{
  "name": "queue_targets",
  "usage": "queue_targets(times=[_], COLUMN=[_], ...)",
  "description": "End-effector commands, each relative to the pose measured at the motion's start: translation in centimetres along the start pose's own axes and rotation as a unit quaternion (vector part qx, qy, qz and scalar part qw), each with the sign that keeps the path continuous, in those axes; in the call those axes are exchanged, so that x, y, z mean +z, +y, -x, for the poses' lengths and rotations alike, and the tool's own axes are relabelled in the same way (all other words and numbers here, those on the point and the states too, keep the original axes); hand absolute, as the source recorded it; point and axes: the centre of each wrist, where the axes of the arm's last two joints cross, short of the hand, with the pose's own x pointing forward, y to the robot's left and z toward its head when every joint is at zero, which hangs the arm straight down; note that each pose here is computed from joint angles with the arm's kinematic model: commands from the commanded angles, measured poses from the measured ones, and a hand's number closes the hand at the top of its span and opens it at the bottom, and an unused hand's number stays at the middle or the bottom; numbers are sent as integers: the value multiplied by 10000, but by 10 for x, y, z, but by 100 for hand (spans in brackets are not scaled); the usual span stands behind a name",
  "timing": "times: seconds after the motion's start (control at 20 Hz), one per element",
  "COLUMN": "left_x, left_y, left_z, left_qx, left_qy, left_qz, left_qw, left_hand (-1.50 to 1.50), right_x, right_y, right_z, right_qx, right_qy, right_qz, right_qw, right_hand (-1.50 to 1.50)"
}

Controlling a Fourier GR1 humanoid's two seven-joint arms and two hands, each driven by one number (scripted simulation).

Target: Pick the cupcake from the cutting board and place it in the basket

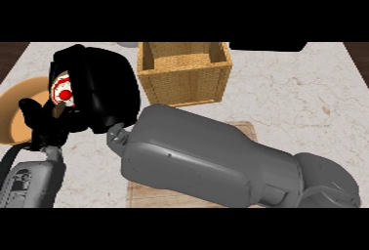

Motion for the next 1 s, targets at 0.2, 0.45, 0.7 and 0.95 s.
queue_targets(times=[0.2,0.45,0.7,0.95], left_x=[-5,8,0,8], left_y=[6,10,-9,2], left_z=[-9,18,-4,18], left_qx=[-16,51,-10,-25], left_qy=[-19,-18,-62,-44], left_qz=[92,-26,74,27], left_qw=[10000,10000,10000,10000], left_hand=[0,0,0,0], right_x=[-36,-53,-61,-64], right_y=[-4,-15,-19,-28], right_z=[45,67,82,112], right_qx=[435,513,521,169], right_qy=[480,616,638,812], right_qz=[24,-39,-80,-284], right_qw=[9979,9968,9966,9962], right_hand=[150,150,150,150])
